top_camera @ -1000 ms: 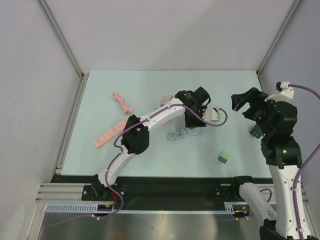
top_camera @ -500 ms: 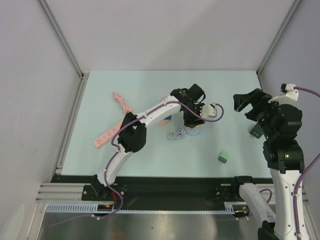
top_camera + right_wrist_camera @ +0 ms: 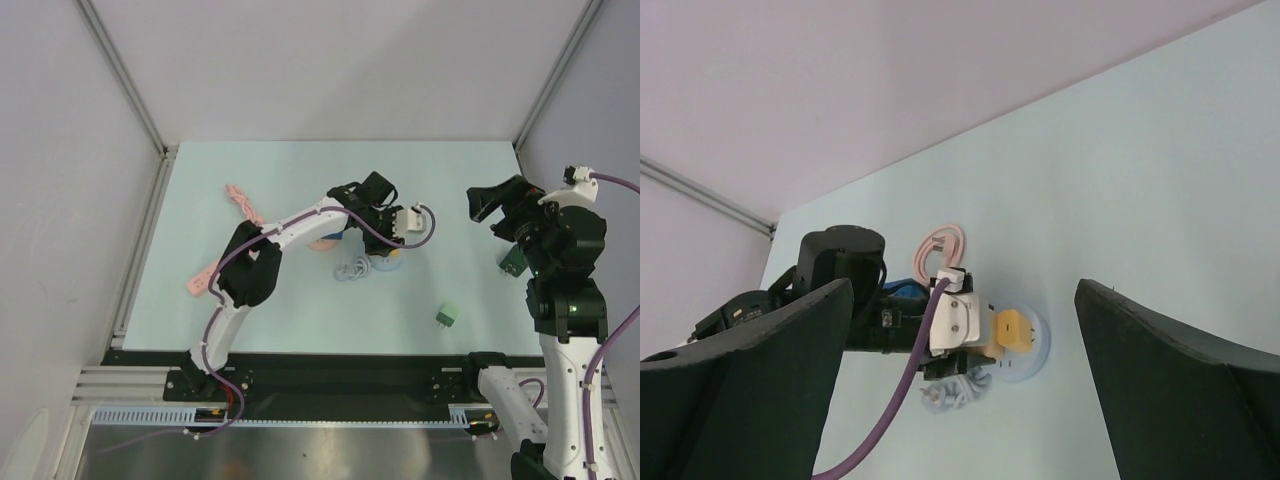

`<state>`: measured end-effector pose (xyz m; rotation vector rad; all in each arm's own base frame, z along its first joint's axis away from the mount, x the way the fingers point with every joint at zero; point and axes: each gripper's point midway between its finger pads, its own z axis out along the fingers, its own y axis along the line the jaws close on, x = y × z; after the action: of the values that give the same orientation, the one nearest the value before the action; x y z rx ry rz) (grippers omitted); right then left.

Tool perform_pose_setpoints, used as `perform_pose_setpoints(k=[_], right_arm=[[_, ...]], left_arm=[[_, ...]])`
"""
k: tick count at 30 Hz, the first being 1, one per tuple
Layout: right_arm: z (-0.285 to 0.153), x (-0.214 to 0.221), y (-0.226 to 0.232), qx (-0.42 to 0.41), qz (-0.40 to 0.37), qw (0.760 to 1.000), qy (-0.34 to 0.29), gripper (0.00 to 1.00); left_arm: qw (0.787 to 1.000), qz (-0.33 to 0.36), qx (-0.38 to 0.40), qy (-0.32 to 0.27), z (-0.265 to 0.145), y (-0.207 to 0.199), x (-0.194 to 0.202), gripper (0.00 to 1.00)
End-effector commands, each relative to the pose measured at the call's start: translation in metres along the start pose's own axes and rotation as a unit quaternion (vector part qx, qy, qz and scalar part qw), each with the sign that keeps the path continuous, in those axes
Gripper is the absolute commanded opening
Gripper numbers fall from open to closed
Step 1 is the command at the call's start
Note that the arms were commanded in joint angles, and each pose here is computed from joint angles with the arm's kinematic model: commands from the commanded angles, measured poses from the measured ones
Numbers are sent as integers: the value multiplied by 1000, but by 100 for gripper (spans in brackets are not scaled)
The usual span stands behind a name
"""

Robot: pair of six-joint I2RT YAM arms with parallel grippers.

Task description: Insert the plug

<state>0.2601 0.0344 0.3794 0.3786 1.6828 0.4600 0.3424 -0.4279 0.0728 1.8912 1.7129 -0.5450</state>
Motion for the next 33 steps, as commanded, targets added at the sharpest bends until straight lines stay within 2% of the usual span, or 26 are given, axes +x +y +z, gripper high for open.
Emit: perform_pose_setpoints(k=[1,8,16,23,30,32,33], right_arm=[[1,-4,6,-14,5,1000,-6,100],[2,-4,8,-21,7,1000,-6,100],[2,-5,6,-16,-2,1000,-10,100],[-2,-12,11,-18,-7,1000,-16,100],[-13,-24,16,-18,-15,999,-32,100],[-17,-29,18,-20,-15,999,-39,100],[-20,-31,20,-21,-15,999,-41,100]], left_arm=[[990,-85,43,102,21,-25,98,0],[990,-101,25,99,12,-19,111,0],[986,-129,37,103,27,-21,122,0],[985,-150,30,84,22,-31,123,0],[981,-175,9,79,17,-24,125,0],[982,-170,2,76,14,-20,121,6],[983,-169,-1,72,12,-17,118,13]])
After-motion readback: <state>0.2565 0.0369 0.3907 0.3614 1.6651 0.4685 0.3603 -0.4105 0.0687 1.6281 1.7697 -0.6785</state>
